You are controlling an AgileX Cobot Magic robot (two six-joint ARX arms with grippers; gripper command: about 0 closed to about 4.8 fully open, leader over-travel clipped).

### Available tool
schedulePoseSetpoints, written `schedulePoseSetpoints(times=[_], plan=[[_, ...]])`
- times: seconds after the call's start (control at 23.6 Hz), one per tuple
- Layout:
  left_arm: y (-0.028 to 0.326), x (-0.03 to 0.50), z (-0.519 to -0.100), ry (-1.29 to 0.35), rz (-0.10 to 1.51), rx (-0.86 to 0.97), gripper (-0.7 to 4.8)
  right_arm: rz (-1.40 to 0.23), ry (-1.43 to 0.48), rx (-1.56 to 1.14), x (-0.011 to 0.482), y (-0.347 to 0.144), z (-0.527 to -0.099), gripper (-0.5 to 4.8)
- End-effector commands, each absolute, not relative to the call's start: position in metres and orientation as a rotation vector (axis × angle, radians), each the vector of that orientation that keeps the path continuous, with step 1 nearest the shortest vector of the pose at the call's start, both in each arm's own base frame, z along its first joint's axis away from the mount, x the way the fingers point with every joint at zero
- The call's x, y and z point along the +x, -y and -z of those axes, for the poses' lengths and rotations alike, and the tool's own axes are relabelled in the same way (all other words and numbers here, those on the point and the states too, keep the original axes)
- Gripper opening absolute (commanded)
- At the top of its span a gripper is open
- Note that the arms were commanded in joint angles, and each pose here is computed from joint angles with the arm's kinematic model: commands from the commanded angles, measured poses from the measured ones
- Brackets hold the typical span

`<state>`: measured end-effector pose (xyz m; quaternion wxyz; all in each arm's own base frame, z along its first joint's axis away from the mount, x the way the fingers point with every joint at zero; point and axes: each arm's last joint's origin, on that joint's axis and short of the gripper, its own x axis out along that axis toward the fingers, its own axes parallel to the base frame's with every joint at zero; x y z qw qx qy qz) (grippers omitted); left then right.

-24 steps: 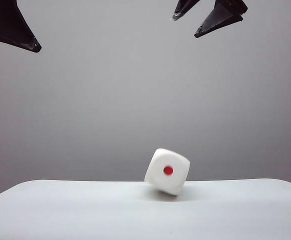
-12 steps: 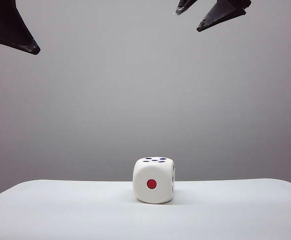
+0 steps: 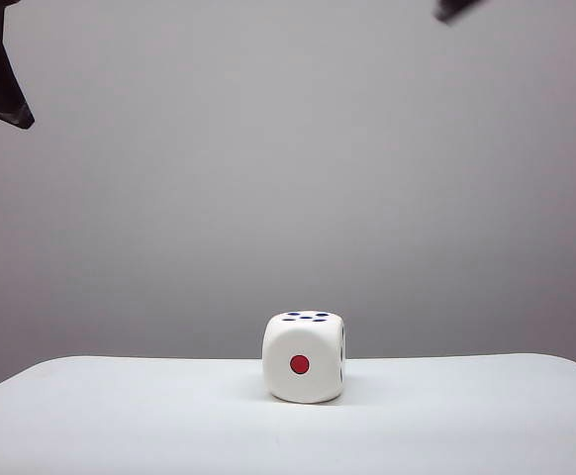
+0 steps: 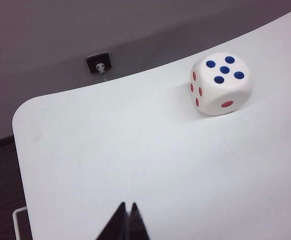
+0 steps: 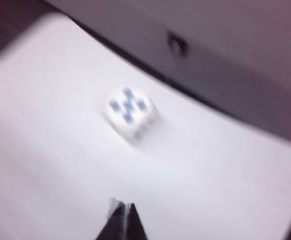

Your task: Pick up the dice on the table and roll the dice.

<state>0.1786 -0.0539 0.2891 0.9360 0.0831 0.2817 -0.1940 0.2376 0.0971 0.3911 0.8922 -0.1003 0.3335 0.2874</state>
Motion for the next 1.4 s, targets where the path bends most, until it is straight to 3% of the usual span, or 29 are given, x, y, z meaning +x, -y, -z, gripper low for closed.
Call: schedulePoseSetpoints(times=[0.04,0.34,0.63,1.01,1.4], plan=[[0.053,0.178,-0.289,-0.585,0.394,0.176,-0.05,-0.562,-0.748,-0.218,0.231,-0.093,-0.376,-0.08],[0.053,0.178,-0.289,-0.584,0.393,0.176,-0.05,-0.534,-0.789,-0.181,0.227,-0.091,-0.348,-0.08],[0.051,0.176,-0.294,-0.536,0.322,0.183,-0.05,-0.518,-0.593,-0.137,0.212,-0.086,-0.369,-0.08],[0.039,0.136,-0.305,-0.244,0.297,0.126,-0.05,-0.358,-0.356,-0.136,0.162,-0.061,-0.361,-0.07],[0.026,0.091,-0.272,-0.032,0.274,0.040,-0.05,-0.274,-0.101,-0.071,0.116,-0.039,-0.334,-0.07]])
